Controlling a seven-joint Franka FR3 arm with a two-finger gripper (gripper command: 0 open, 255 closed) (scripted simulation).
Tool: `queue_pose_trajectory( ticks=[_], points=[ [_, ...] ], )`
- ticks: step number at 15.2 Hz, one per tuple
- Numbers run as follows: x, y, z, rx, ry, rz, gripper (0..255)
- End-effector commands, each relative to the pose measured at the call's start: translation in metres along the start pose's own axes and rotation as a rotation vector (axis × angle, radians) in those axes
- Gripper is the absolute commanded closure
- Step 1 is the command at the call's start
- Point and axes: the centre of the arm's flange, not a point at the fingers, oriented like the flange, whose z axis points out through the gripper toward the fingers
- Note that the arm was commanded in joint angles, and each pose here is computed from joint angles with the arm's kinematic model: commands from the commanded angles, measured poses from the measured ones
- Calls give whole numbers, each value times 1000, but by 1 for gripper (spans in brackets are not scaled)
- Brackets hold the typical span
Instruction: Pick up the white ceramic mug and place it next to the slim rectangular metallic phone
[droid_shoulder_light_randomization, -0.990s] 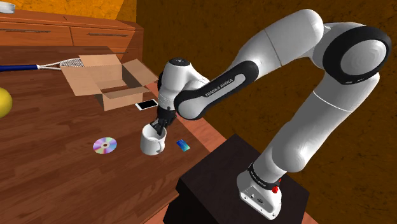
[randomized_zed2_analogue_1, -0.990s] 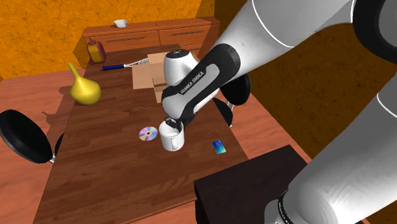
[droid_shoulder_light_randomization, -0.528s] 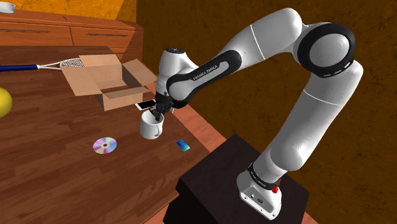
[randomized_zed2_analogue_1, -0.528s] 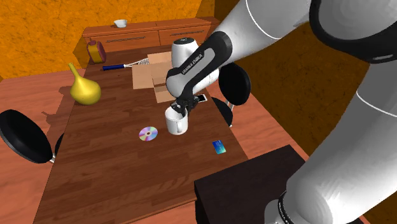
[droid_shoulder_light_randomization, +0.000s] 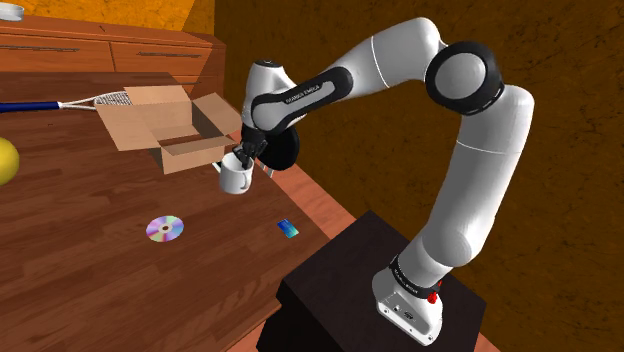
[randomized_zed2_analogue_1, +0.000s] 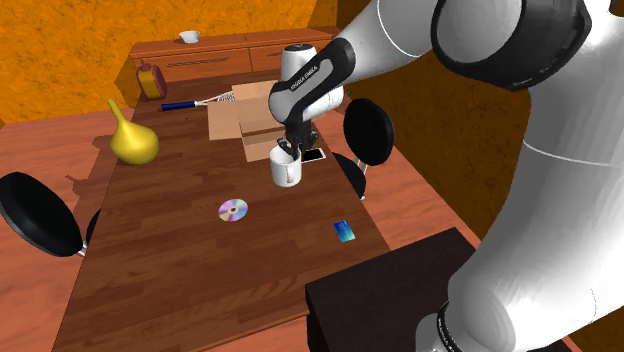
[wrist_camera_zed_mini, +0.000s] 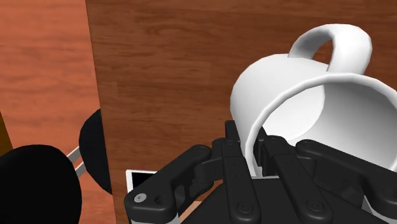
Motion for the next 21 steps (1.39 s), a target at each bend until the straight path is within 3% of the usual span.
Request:
queue_pose_trajectory(
  ticks=[1, 12, 21],
  points=[
    [23, 13, 1, 0, 0, 0, 255],
    [145, 95, 5, 0, 0, 0, 255],
    [143, 96, 53, 0, 0, 0, 255]
  ],
)
